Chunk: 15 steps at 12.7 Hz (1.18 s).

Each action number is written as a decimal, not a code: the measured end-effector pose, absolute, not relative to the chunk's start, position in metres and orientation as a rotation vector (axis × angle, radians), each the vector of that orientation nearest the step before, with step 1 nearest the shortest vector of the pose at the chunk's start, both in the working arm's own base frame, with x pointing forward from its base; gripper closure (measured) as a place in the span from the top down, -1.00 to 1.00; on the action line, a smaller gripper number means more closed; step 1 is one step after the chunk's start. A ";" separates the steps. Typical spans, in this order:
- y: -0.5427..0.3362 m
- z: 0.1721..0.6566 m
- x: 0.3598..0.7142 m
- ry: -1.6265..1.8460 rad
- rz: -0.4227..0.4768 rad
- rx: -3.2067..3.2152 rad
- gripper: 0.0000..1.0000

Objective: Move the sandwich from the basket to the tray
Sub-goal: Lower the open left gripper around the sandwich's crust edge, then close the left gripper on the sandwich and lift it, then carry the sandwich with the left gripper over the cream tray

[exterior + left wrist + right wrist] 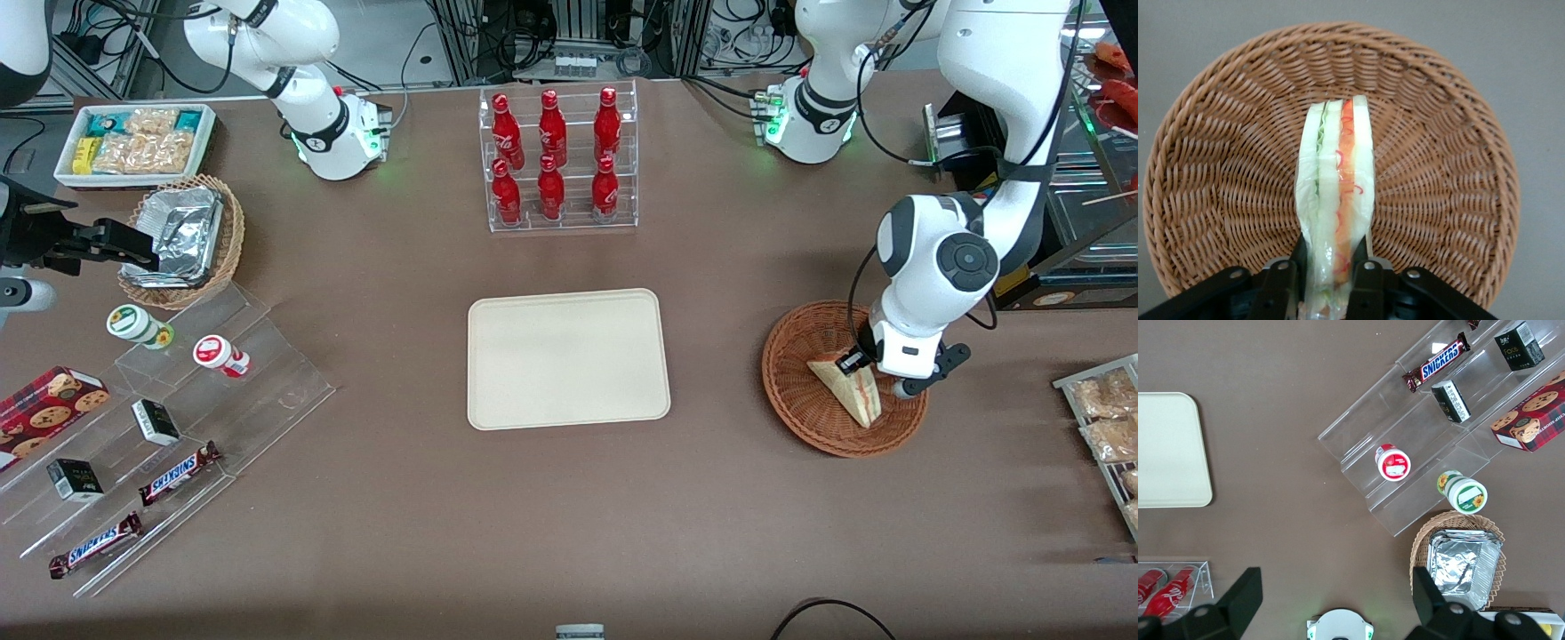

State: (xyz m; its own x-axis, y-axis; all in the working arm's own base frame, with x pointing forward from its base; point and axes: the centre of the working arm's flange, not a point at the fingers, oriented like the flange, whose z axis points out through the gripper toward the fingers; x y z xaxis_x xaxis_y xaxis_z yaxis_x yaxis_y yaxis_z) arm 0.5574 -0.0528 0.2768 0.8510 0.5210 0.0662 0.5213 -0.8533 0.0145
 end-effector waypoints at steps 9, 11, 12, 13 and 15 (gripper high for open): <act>-0.209 0.414 0.582 -0.543 -0.056 -3.064 -0.72; -0.272 0.422 0.568 -0.417 -0.075 -3.095 -0.72; -0.303 0.417 0.562 -0.355 -0.071 -3.104 -0.72; -0.330 0.407 0.556 -0.304 -0.059 -3.107 -0.72; -0.376 0.380 0.552 -0.244 -0.032 -3.106 -0.72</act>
